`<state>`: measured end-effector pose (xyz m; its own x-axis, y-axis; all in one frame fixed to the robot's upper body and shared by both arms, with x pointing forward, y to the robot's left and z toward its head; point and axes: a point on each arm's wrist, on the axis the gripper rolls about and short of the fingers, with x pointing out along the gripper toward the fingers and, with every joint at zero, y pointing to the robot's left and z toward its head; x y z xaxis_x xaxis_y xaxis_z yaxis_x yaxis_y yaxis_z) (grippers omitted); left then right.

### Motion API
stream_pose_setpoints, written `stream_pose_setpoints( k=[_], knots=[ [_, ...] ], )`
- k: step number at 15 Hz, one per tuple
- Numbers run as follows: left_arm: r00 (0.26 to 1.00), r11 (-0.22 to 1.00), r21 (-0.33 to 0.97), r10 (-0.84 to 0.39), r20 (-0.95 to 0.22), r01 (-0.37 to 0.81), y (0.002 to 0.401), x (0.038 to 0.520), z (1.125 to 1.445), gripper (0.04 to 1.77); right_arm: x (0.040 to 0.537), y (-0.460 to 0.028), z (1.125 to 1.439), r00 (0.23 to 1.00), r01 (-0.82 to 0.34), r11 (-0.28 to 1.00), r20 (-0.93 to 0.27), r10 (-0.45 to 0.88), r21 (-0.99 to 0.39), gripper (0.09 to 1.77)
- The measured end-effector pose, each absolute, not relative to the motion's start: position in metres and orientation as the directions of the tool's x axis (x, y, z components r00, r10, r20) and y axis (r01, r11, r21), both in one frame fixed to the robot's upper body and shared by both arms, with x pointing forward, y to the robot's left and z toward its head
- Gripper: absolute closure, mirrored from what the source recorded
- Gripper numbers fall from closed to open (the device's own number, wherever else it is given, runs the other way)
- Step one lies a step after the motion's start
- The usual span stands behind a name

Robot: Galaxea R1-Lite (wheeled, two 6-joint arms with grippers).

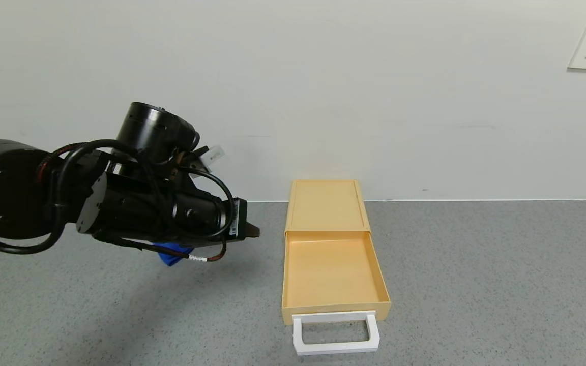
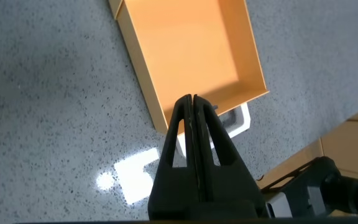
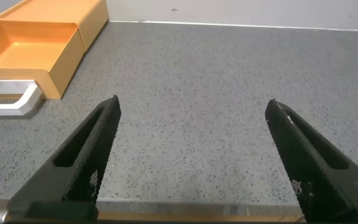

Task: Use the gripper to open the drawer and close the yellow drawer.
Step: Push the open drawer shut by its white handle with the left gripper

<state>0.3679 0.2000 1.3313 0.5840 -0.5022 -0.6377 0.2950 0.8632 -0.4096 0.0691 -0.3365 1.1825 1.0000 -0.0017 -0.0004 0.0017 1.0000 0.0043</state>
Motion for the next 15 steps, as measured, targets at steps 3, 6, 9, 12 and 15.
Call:
stream_pose_setpoints(
  k=[3, 6, 9, 12, 15],
  knots=[
    [0.546, 0.899, -0.390, -0.431, -0.718, 0.197, 0.185, 0.360, 1.333, 1.70, 0.069, -0.337, 1.182, 1.000, 0.002, 1.000, 0.000, -0.002, 0.005, 0.15],
    [0.464, 0.925, -0.371, -0.364, -0.807, 0.080, 0.165, 0.354, 1.338, 1.70, 0.069, -0.337, 1.182, 1.000, 0.002, 1.000, 0.000, -0.002, 0.004, 0.15],
    [0.390, 0.942, -0.336, -0.307, -0.868, -0.008, 0.136, 0.355, 1.331, 1.70, 0.069, -0.337, 1.182, 1.000, 0.002, 1.000, 0.000, -0.002, 0.004, 0.15],
    [0.340, 0.948, -0.319, -0.293, -0.894, -0.021, 0.107, 0.356, 1.315, 1.70, 0.069, -0.337, 1.182, 1.000, 0.002, 1.000, 0.000, -0.002, 0.005, 0.15],
    [0.301, 0.952, -0.305, -0.285, -0.910, -0.020, 0.085, 0.355, 1.299, 1.70, 0.069, -0.337, 1.182, 1.000, 0.001, 1.000, 0.000, -0.001, 0.005, 0.15]
  ],
)
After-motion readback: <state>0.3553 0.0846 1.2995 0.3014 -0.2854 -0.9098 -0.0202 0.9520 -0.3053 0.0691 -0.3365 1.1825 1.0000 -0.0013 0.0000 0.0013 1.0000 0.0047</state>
